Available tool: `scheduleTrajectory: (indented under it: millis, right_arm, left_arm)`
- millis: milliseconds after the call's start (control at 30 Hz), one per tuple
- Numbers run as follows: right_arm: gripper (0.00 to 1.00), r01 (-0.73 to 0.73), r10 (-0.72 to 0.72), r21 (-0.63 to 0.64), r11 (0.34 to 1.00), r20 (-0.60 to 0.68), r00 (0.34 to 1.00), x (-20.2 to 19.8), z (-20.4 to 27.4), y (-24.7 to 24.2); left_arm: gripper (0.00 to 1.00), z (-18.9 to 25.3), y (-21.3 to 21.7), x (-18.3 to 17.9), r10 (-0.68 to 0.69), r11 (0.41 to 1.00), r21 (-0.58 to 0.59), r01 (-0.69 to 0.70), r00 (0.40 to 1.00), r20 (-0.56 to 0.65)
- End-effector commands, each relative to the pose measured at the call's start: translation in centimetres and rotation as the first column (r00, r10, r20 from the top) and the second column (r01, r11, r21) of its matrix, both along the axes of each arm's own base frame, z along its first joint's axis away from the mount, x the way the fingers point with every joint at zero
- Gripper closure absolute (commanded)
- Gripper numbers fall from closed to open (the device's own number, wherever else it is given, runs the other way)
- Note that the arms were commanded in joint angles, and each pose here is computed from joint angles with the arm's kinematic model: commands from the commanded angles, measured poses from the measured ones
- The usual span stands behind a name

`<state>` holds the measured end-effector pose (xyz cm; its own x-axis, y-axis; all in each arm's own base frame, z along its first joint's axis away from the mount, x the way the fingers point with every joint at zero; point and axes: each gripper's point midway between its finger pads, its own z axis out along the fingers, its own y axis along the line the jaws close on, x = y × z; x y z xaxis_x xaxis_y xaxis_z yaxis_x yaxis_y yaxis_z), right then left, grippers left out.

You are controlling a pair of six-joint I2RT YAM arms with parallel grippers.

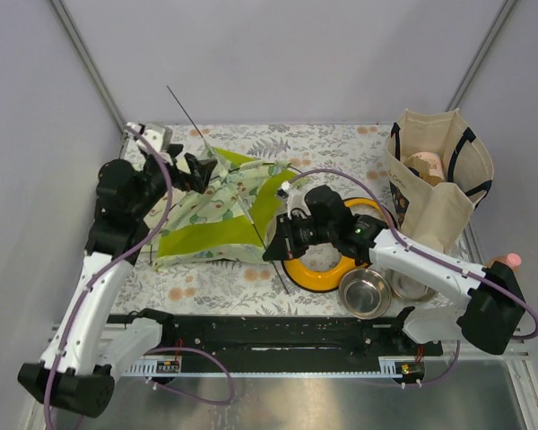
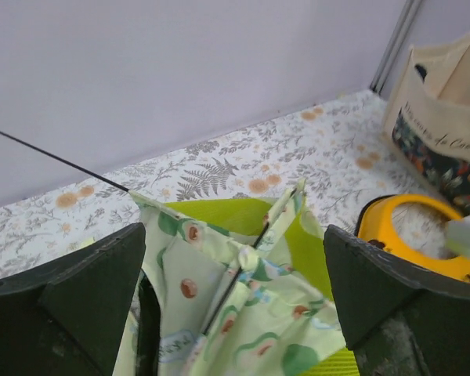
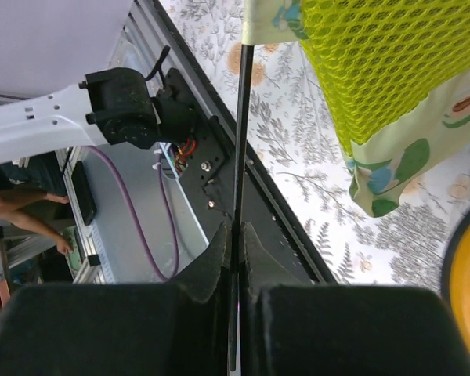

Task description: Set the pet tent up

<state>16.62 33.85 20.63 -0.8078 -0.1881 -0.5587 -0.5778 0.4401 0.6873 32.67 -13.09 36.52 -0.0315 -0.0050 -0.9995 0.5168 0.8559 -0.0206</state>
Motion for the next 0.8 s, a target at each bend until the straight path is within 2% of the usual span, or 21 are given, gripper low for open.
scheduleTrajectory:
  millis: [0, 100, 200, 333, 400, 500, 567, 633, 767]
  right_arm:
    - [1.0, 0.069, -0.08, 0.152, 0.986, 0.068, 0.994, 0.7, 3.0, 4.2]
    - [1.0, 0.134, -0.157, 0.207, 0.969, 0.104, 0.982, 1.2, 4.3, 5.7]
    - [1.0, 0.197, -0.226, 0.262, 0.945, 0.085, 0.97, 1.7, 5.5, 6.5]
    - [1.0, 0.311, -0.348, 0.314, 0.897, 0.067, 0.935, 3.0, 7.5, 6.9]
    - [1.0, 0.406, -0.433, 0.307, 0.861, 0.023, 0.901, 4.0, 7.9, 6.8]
    - [1.0, 0.47, -0.487, 0.283, 0.836, -0.009, 0.873, 4.5, 8.3, 7.1]
    - [1.0, 0.504, -0.509, 0.26, 0.824, -0.051, 0.859, 4.6, 8.7, 7.5]
    - [1.0, 0.553, -0.545, 0.185, 0.813, -0.093, 0.833, 4.7, 8.4, 7.4]
    - [1.0, 0.581, -0.563, 0.193, 0.791, -0.14, 0.814, 4.6, 11.0, 7.9]
  left_arm:
    - [0.01, 1.7, 2.0, -3.4, 0.11, 0.975, -0.189, -0.119, 0.992, -0.058]
    - [0.01, 0.4, 3.0, -5.8, 0.143, 0.96, -0.228, -0.16, 0.986, -0.089]
    - [0.01, -1.5, 4.0, -8.2, 0.175, 0.954, -0.213, -0.211, 0.969, -0.174]
    - [0.03, -4.4, 3.5, -11.8, 0.116, 0.949, -0.25, -0.193, 0.949, -0.293]
    - [0.05, -5.9, 3.1, -13.2, 0.086, 0.93, -0.309, -0.198, 0.936, -0.341]
    - [0.06, -9.2, 3.0, -14.5, 0.063, 0.909, -0.359, -0.214, 0.919, -0.389]
    - [0.08, -11.2, 2.8, -14.8, 0.046, 0.901, -0.384, -0.201, 0.925, -0.378]
    - [0.1, -12.3, 2.2, -15.2, 0.007, 0.894, -0.415, -0.172, 0.93, -0.369]
    - [0.11, -11.8, 1.2, -15.8, -0.067, 0.886, -0.453, -0.093, 0.943, -0.325]
